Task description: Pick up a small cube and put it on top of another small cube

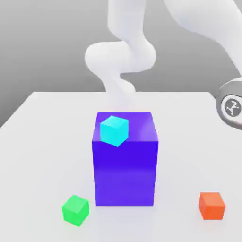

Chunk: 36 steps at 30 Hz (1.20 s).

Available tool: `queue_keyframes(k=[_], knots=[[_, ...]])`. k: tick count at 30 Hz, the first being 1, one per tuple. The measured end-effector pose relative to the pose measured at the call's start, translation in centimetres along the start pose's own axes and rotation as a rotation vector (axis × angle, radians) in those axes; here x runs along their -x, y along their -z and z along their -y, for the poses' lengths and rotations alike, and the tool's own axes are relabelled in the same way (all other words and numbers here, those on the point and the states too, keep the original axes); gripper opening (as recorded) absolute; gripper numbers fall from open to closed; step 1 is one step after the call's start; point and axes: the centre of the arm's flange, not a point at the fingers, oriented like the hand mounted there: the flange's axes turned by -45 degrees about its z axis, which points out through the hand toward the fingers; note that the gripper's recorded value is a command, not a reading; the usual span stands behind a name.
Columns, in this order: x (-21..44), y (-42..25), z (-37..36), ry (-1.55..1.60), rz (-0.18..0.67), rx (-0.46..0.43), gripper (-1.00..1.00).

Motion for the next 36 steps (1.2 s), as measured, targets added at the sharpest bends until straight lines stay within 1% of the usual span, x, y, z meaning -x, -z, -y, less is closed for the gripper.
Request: queue_keyframes(k=[4,8,13,18,26,29,33,36], knots=[[3.5,-2.8,0.2,0.121,0.037,-0.081,-1.00],[6.9,-5.0,0.6,0.242,0.052,-0.153,-1.00],[11.0,-6.7,1.2,0.391,0.047,-0.223,-1.00],[15.1,-7.4,1.7,0.534,0.029,-0.265,-1.00],[22.1,-6.6,2.3,0.741,0.003,-0.273,-1.00],[24.9,-6.0,2.6,0.812,-0.003,-0.262,-1.00],[28.0,-5.8,4.0,0.932,-0.036,-0.244,-1.00],[29.9,-5.6,5.4,1.031,-0.069,-0.213,-1.00]])
